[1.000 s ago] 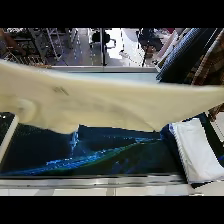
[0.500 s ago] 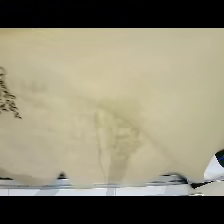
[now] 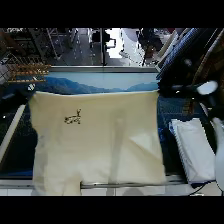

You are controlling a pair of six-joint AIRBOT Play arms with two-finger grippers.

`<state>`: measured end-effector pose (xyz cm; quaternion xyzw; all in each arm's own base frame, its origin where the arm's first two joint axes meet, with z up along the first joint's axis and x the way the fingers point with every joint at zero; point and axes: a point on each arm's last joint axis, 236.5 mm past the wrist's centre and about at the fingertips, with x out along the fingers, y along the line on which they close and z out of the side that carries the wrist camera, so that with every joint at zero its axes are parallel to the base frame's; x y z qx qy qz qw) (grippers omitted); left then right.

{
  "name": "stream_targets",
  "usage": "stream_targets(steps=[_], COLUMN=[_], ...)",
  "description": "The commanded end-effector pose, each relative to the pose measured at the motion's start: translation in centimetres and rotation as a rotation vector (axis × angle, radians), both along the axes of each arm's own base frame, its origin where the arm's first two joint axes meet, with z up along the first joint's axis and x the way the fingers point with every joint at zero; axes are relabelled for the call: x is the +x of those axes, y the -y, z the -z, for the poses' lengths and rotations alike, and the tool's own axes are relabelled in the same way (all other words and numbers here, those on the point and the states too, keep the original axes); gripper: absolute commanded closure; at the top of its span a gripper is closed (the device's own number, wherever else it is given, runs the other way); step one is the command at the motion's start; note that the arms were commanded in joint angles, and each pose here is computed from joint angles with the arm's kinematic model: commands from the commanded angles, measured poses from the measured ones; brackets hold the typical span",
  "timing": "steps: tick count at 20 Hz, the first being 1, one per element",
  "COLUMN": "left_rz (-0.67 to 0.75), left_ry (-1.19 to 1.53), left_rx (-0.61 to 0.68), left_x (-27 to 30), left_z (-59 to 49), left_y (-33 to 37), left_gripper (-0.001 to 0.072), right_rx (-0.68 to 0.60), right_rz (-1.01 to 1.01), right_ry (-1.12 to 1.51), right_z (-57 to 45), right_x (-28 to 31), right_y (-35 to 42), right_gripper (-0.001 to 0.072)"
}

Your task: Fold the clothes and pants, and hang the long-sleeved shirts on hangers.

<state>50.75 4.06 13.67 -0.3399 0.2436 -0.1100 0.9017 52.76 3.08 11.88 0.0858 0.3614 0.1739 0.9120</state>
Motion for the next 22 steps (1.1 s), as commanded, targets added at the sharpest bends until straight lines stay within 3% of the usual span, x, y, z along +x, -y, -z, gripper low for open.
stream_targets(steps=[1,6,11,14,15,17,19,20,22], left_rz=[-0.123,0.009,0.142,0.176,0.168,0.154,0.208,0.257,0.337], left_ry=[-0.189,-0.211,-0.376,-0.501,-0.506,-0.493,-0.530,-0.616,-0.877], left_rx=[0.034,-0.047,-0.194,-0.159,-0.135,-0.122,-0.139,-0.147,-0.090], left_x=[4.2,6.3,0.7,-2.2,-2.3,-1.7,-3.1,-5.4,-11.7], left_z=[13.3,14.1,14.8,16.9,17.3,17.4,17.4,18.1,20.6], left_y=[-1.3,0.4,-0.8,-1.7,-2.1,-2.0,-1.4,-1.1,-1.4], left_gripper=[0.0701,0.0701,0.0702,0.0701,0.0656,0.0196,0.0180,0.0268,0.0312], right_rx=[0.011,0.034,0.052,0.021,0.018,0.019,0.035,0.067,0.156], right_rz=[0.135,0.081,-0.070,-0.102,-0.112,-0.129,-0.134,-0.148,-0.171], right_ry=[-0.063,-0.133,-0.397,-0.530,-0.533,-0.540,-0.629,-0.705,-0.853], right_z=[12.3,15.0,15.8,17.2,17.3,17.5,17.7,17.9,18.1], right_x=[5.5,6.0,-0.2,-3.3,-3.4,-3.6,-5.6,-7.5,-12.0], right_y=[1.6,0.0,-1.2,-1.0,-1.5,-2.3,-1.8,-1.3,-0.4], right_gripper=[0.0696,0.0696,0.0696,0.0695,0.0667,0.0063,0.0204,0.0222,0.0257])
